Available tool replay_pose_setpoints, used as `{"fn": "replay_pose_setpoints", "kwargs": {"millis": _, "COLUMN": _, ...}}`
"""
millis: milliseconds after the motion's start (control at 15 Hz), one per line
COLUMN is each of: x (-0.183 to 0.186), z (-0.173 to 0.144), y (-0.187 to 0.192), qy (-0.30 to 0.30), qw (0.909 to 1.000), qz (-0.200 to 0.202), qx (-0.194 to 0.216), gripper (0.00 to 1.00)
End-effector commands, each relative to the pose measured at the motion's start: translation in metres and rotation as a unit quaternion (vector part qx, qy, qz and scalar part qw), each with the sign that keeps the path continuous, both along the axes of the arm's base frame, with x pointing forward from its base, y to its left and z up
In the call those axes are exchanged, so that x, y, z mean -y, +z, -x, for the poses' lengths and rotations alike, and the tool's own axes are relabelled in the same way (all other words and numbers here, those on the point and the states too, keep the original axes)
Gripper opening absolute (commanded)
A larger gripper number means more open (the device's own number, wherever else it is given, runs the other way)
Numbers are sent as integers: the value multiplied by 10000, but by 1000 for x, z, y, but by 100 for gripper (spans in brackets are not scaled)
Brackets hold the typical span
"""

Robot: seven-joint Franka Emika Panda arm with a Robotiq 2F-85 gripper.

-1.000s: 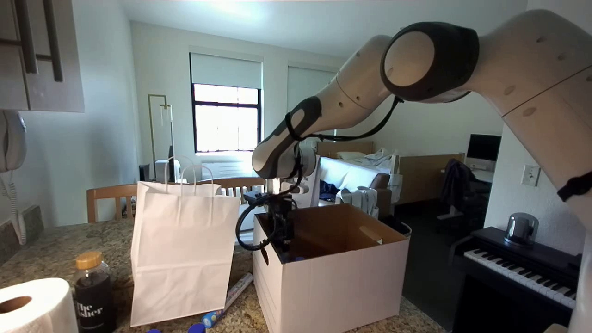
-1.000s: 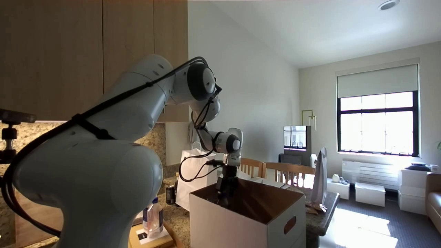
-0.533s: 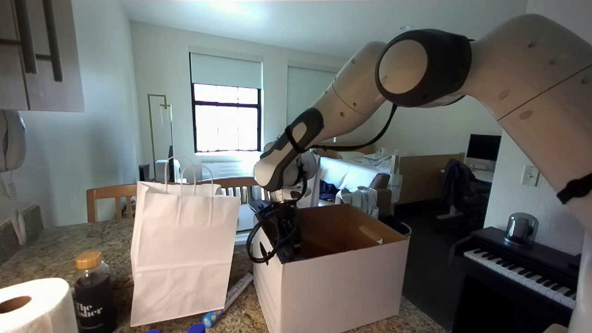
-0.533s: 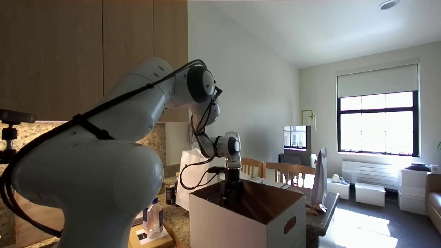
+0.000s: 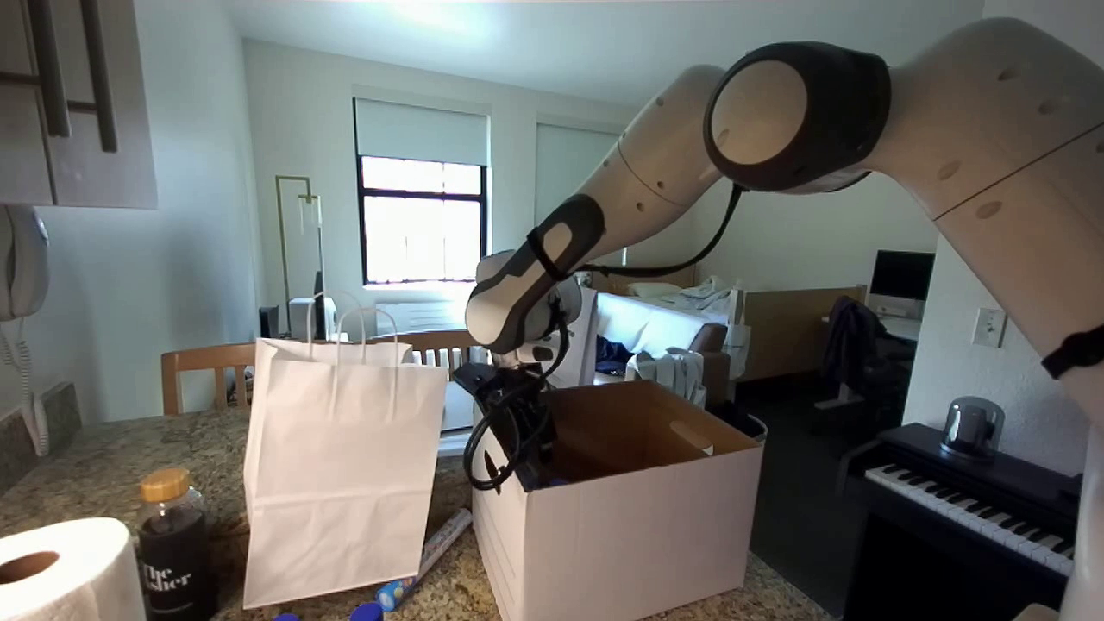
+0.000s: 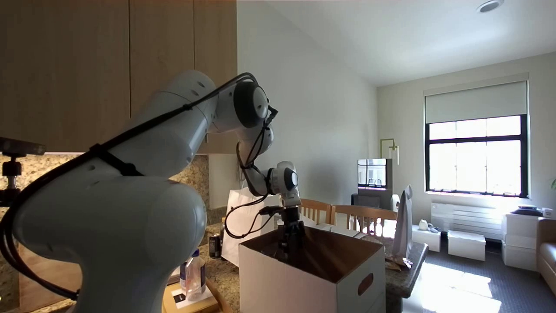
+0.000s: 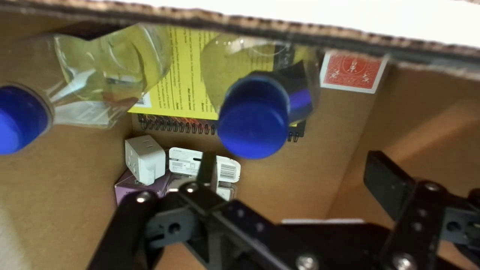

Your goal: Remove the water bottles from the box

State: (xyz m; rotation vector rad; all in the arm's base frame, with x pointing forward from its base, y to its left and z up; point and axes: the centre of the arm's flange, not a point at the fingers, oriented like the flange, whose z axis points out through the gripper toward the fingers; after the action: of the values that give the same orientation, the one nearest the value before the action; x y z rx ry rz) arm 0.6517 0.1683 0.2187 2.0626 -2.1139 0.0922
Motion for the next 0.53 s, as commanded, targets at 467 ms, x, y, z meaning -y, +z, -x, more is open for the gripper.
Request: {"fn": "replay_pose_setpoints", "kwargs": {"millis": 467, "x": -11, "z": 9, "y": 14, "qy": 244, "qw": 9933, "qz": -1058, "qx": 398, "gripper": 100}}
